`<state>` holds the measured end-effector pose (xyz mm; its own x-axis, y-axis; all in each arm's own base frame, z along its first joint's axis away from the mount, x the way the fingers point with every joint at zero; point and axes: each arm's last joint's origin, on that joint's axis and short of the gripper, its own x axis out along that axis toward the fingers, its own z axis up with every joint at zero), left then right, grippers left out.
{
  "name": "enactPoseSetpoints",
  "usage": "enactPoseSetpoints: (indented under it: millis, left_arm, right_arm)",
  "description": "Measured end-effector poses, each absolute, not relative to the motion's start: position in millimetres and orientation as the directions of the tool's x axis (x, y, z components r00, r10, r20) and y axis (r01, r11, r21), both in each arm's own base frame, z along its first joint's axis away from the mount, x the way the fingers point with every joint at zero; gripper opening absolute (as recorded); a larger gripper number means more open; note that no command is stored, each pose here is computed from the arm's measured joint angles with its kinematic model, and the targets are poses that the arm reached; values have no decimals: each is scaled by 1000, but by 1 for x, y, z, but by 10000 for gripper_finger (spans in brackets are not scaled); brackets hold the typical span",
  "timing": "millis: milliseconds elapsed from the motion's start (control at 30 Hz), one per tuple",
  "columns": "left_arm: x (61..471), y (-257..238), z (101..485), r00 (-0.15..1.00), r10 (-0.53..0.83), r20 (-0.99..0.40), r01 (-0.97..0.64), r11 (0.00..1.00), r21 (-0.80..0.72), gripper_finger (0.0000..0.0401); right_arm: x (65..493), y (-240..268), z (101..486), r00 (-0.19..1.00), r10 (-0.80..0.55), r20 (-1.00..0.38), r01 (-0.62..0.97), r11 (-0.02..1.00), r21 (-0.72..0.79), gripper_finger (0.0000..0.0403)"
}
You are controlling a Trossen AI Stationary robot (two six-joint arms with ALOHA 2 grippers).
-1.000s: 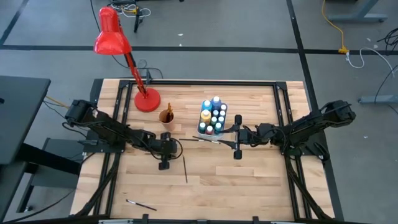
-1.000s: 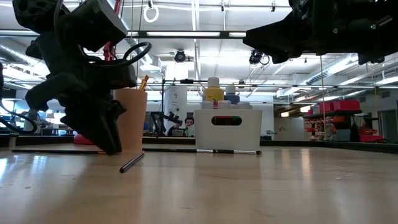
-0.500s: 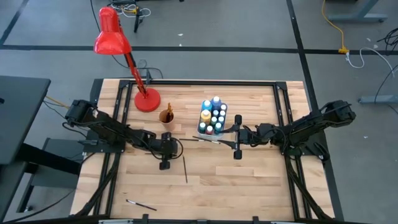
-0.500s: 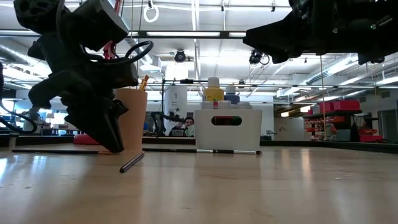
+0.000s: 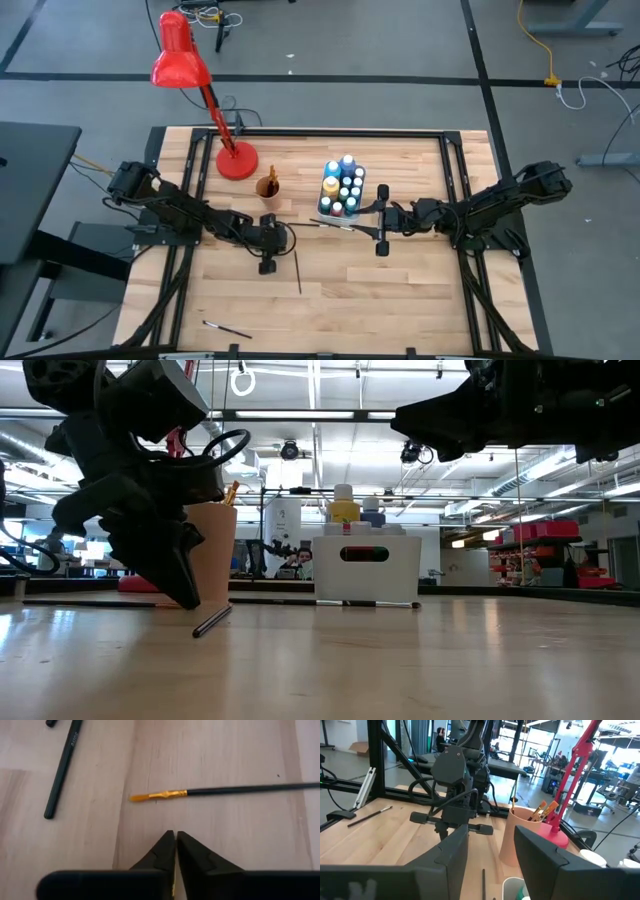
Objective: Pick & Place Paint Supplies
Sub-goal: Put the yellow paint brush into the orange cup
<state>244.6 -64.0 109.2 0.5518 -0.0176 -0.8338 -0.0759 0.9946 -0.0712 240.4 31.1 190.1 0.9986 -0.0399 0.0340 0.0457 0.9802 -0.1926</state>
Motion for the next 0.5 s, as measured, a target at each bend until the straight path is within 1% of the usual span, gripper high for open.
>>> enactPoseSetpoints:
  millis: [100, 300, 433, 500]
  left_arm:
    - [243, -64, 110, 542, -19, -840, -79, 994, -74, 9]
    - [244, -64, 111, 548, 12, -836, -67, 997, -30, 6]
    - [250, -67, 122, 565, 35, -824, -30, 999, 22, 4]
    - [256, -70, 133, 606, 48, -794, -18, 999, 47, 3]
  right_arm:
    - [240, 31, 190, 999, -40, 31, 45, 980, -193, 165]
    - [240, 31, 190, 999, -39, 34, 45, 980, -192, 165]
    - [240, 31, 190, 999, -41, 33, 46, 980, -192, 165]
    - [240, 31, 190, 999, -41, 33, 46, 980, -192, 165]
